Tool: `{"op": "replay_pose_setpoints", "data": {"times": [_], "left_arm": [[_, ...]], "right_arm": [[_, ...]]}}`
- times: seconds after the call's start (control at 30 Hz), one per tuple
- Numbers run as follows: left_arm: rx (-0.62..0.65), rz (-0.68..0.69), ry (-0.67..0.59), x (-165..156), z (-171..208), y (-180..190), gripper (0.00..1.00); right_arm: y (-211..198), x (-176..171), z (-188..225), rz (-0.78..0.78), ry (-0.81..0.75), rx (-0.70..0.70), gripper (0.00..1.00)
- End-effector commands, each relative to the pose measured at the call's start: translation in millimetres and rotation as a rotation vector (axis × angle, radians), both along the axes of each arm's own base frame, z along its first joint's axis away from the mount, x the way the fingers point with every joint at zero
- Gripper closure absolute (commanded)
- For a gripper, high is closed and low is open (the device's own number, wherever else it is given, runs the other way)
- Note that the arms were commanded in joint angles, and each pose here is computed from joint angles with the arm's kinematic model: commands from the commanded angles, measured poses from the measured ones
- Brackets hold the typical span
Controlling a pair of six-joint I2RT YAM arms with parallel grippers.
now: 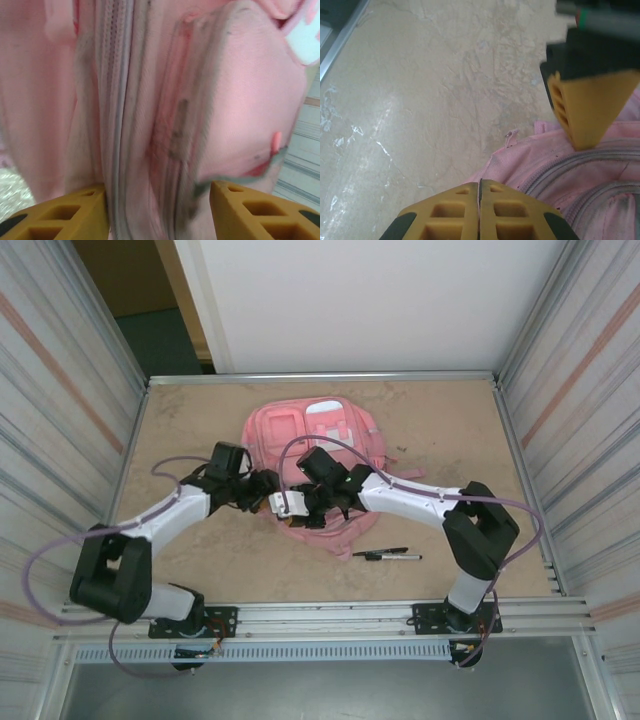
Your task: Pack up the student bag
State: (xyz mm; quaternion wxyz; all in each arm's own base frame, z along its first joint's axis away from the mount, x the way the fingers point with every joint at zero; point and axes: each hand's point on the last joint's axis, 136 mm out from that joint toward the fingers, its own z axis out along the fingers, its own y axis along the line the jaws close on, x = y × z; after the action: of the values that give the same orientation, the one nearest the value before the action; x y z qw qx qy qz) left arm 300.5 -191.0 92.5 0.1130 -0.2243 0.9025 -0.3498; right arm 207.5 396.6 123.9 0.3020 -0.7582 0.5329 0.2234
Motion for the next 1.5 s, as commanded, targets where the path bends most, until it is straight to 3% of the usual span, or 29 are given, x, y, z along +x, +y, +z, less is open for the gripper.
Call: {"op": "replay_pose_setpoints", "data": {"times": [0.0,0.07,0.17,0.33,0.5,0.63,0.87,0.97,1.1,1.2,1.27,1.33,1.4,1.47], "left_arm": [[-0.066,0.003,-0.005,14.2,-2.1,-21.9,0.52],[-0.084,-0.042,-0.004,18.5,-2.3,-31.6,0.65],[-0.052,-0.084,-0.032,23.0,5.5,-29.2,0.99],[0.009,-0.057,-0.053,30.4,16.2,9.8,1.00],[-0.063,-0.009,-0.014,45.5,16.5,47.2,1.00],[-0.074,0.021,0.021,55.9,12.0,74.5,1.00],[-0.082,0.017,0.046,66.2,14.2,91.0,1.00],[-0.102,0.000,0.054,67.5,19.8,88.3,1.00],[-0.158,-0.002,0.038,56.0,29.3,75.5,1.00],[-0.188,0.004,0.020,46.6,36.6,66.5,1.00],[-0.207,0.006,0.005,41.0,41.0,58.4,1.00],[-0.220,-0.003,-0.006,38.0,45.3,49.6,1.00],[-0.231,-0.025,-0.014,37.2,50.2,40.6,1.00],[-0.241,-0.044,-0.012,35.1,51.8,30.5,1.00]], "right_arm": [[-6.5,-12.7,19.0,0.013,0.018,0.051,1.00],[-12.0,-14.9,16.6,0.008,0.013,0.050,1.00],[-27.0,-14.3,5.8,-0.021,0.005,-0.017,1.00],[-67.6,-12.9,-14.3,-0.103,-0.008,-0.122,1.00],[-107.6,-5.7,-27.9,-0.211,-0.061,-0.237,1.00],[-143.0,5.5,-47.4,-0.294,-0.111,-0.408,1.00],[-177.8,35.0,-55.6,-0.431,-0.219,-0.569,1.00],[-172.1,40.8,-48.3,-0.476,-0.192,-0.509,1.00],[-127.0,51.8,2.6,-0.699,-0.014,-0.144,0.95],[-114.3,72.0,40.2,-1.086,0.186,0.170,0.70],[-122.5,75.1,38.3,-1.409,0.458,0.297,0.59],[-122.1,60.5,18.4,-1.641,0.860,0.261,0.55],[-97.9,46.2,7.2,-1.623,1.160,0.163,0.56],[-79.5,33.0,-4.8,-1.634,1.210,0.082,0.56]]}}
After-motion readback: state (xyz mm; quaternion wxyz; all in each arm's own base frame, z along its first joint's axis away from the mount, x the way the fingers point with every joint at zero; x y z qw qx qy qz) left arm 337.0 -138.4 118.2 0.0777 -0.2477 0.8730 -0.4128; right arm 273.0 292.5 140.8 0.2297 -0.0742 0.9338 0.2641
